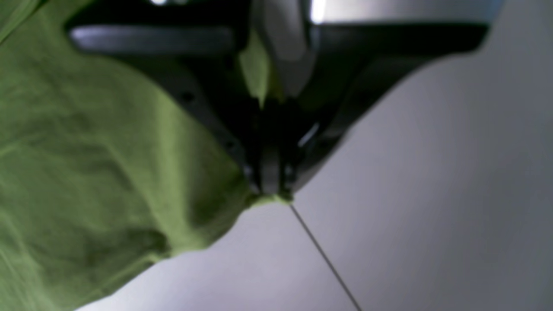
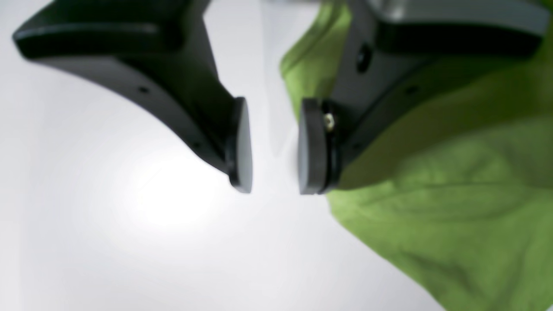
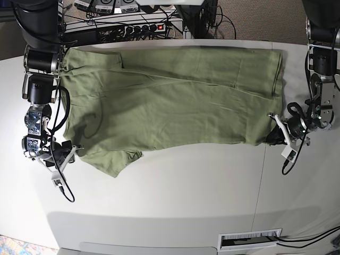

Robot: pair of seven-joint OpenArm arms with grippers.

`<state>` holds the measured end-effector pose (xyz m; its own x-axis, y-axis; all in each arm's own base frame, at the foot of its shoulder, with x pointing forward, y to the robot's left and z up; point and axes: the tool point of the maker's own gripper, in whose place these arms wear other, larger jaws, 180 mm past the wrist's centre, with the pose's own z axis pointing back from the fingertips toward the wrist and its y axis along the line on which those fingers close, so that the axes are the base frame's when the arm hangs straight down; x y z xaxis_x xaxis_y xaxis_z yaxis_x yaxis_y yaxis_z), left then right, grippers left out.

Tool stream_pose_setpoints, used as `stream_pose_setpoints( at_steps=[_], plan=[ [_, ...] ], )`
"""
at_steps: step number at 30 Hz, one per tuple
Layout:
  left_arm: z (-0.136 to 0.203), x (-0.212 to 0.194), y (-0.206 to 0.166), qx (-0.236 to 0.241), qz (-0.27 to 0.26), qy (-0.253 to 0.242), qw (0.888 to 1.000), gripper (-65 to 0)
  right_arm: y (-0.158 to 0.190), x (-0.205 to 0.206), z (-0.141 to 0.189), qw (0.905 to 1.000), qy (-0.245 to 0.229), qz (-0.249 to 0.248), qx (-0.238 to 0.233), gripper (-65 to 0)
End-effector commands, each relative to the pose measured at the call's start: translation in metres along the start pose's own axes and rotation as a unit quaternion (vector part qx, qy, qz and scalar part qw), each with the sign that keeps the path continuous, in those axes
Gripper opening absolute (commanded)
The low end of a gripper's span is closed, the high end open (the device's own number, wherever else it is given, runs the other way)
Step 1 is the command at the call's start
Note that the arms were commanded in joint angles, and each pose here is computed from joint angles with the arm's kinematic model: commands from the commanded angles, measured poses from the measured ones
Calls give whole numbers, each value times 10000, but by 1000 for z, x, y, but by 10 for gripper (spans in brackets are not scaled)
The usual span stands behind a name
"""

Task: Fold the T-shirt properly
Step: 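Grasp the opposite side edge with both grippers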

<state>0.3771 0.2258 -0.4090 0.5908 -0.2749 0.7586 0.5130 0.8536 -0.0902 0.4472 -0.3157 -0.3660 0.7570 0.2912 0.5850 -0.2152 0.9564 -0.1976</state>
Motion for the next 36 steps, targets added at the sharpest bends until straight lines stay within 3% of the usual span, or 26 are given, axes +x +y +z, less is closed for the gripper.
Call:
stream_pose_setpoints(
  at_steps=[1,7,16,28,31,33,36],
  plan=[
    [6,7,11,110,-126,33,9999,-650,-16,31,11,9988,-469,-8,-145,-460],
    [6,7,11,110,-126,33,9999,-650,-13,30,9,9983,-573,-8,-119,-460],
    [6,7,11,110,-124,28,9999,-650,0,-28,-17,9991,23,-384,147,-460],
    [6,7,11,110,-126,31,9999,-650,58,-28,-31,9965,301,-337,710,-498],
    [7,6,11,112,-128,34,9999,-650,55,-28,-29,9966,347,-307,683,-556],
    [6,7,11,110,-126,31,9999,-650,55,-31,-27,9961,517,-250,662,-639],
    [6,7,11,110,-126,30,9999,-650,51,-23,-21,9966,541,-146,596,-650]
  ],
)
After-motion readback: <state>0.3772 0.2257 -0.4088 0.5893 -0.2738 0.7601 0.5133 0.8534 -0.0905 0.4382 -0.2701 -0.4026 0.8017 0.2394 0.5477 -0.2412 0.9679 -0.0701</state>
